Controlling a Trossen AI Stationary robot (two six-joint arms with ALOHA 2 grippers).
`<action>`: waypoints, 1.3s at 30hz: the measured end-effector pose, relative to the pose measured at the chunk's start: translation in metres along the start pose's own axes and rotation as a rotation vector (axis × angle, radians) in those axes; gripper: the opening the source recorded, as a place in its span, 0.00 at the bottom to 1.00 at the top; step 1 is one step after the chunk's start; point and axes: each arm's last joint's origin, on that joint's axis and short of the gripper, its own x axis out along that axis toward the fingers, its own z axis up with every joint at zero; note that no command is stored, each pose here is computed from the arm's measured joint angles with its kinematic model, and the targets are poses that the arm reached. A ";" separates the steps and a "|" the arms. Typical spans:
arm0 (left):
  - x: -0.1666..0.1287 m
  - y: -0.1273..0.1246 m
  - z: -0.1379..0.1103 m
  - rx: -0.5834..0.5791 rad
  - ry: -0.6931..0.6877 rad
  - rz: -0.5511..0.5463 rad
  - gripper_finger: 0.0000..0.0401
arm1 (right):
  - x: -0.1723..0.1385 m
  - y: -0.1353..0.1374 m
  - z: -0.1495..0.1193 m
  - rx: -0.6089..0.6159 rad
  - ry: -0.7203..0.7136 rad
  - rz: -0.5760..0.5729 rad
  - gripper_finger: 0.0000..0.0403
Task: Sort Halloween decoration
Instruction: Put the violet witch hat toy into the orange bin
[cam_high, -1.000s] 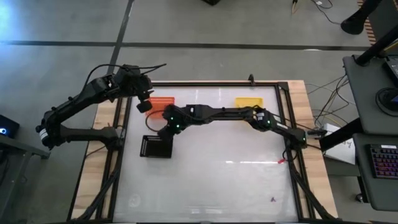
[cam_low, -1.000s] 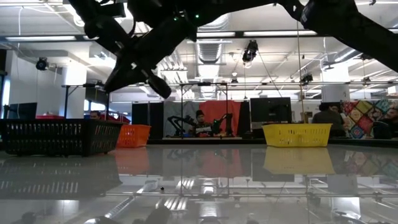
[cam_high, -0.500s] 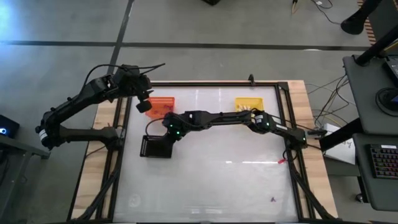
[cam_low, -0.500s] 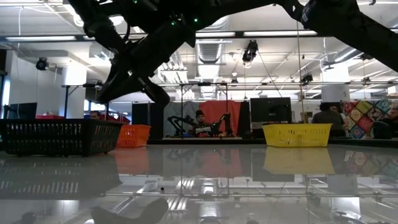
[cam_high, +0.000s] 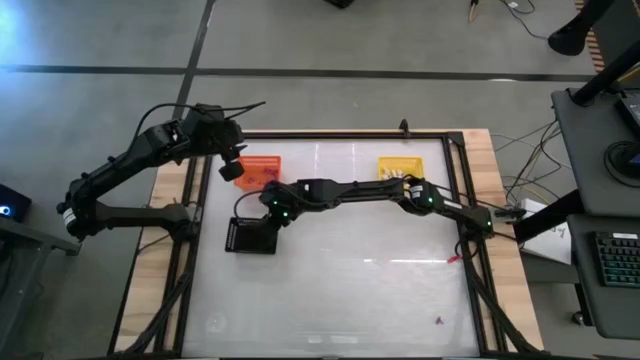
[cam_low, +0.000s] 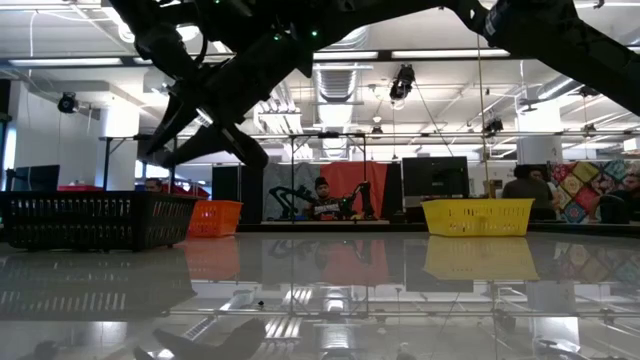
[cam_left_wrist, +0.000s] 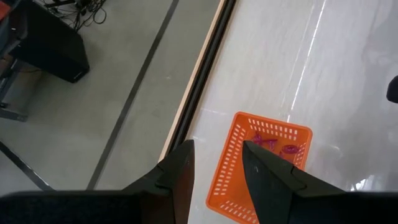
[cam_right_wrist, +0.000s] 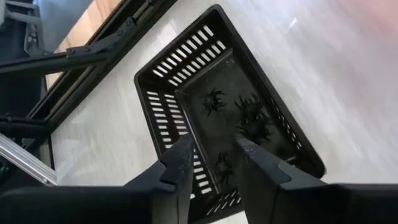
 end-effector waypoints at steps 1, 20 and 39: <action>0.000 0.000 0.000 0.000 0.000 0.000 0.29 | 0.000 0.000 0.000 0.001 0.004 -0.003 0.25; -0.001 -0.001 -0.001 -0.006 0.009 -0.006 0.29 | -0.065 0.023 -0.080 0.079 0.543 -0.556 0.29; -0.001 -0.001 -0.002 -0.004 0.018 -0.009 0.29 | -0.077 0.074 -0.147 0.299 0.531 -0.761 0.23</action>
